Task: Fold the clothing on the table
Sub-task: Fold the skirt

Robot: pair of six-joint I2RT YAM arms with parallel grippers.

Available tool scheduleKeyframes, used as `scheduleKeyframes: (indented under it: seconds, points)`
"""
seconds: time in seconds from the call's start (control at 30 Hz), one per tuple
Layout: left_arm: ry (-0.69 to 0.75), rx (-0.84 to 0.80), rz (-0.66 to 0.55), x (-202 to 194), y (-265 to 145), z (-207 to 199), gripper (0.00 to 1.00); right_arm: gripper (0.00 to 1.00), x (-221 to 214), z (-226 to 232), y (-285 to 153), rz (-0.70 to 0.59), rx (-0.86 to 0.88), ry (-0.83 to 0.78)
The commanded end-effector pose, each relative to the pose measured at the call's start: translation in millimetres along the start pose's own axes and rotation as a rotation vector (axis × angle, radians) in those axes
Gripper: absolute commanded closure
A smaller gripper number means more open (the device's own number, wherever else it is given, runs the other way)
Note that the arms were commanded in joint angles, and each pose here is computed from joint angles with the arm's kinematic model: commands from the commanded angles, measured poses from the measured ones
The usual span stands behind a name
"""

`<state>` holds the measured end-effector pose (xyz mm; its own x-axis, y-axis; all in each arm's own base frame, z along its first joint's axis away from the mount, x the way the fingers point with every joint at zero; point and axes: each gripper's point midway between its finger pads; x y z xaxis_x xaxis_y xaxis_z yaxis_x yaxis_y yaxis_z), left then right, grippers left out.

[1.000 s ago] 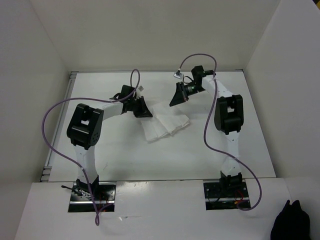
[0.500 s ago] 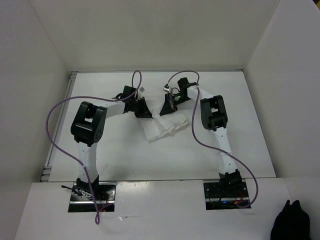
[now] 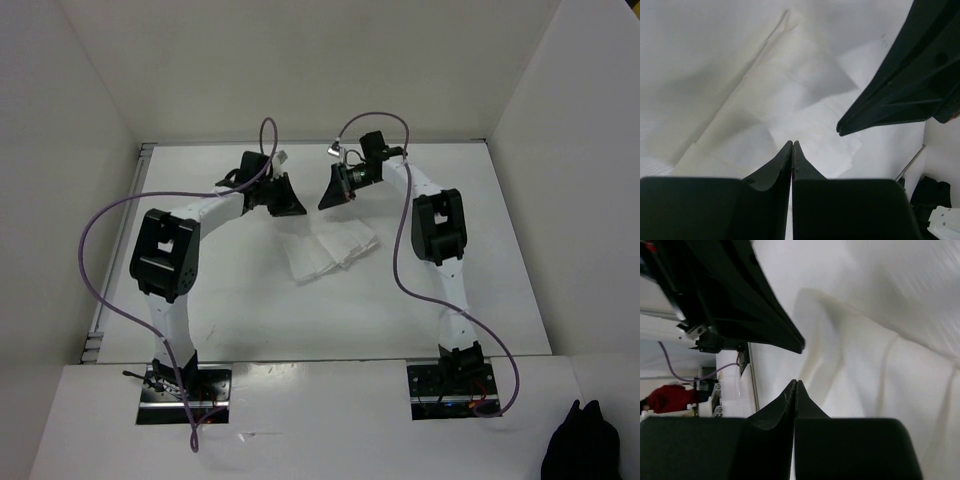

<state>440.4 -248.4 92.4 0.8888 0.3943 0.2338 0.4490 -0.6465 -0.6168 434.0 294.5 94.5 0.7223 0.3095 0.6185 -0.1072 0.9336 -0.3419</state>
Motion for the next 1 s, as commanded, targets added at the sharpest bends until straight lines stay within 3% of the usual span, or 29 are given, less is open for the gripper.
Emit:
scheduleKeyframes:
  seconds: [0.0, 0.1, 0.33, 0.63, 0.77, 0.97]
  points:
    - [0.088, -0.06, -0.082, 26, -25, -36, 0.95, 1.0, 61, 50, -26, -0.103, 0.034, -0.225]
    - [0.076, -0.031, -0.078, 28, -20, -23, 0.95, 1.0, 55, 31, -19, -0.097, 0.007, -0.175]
    - [0.033, 0.117, -0.008, -2, 9, 55, 0.95, 1.0, 32, -19, -3, -0.055, -0.068, -0.134]
    - [-0.002, 0.212, 0.04, -11, 26, 102, 0.95, 1.0, -7, -65, 12, 0.005, -0.128, -0.033]
    - [0.008, 0.197, 0.006, -2, 18, 88, 0.95, 1.0, 0, -60, 5, -0.012, -0.111, -0.053]
    - [0.09, 0.066, -0.126, 41, -26, 0, 0.94, 1.0, 39, 16, -32, -0.057, -0.032, -0.174]
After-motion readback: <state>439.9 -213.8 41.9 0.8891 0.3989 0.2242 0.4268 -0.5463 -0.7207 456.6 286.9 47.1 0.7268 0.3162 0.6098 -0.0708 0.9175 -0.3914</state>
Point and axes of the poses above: each gripper's point midway between its finger pads, its own y axis out along the fingers, its own z axis along the line the jaws close on, x = y × z, and after that the axes turned 14 degrees about -y, right-handed
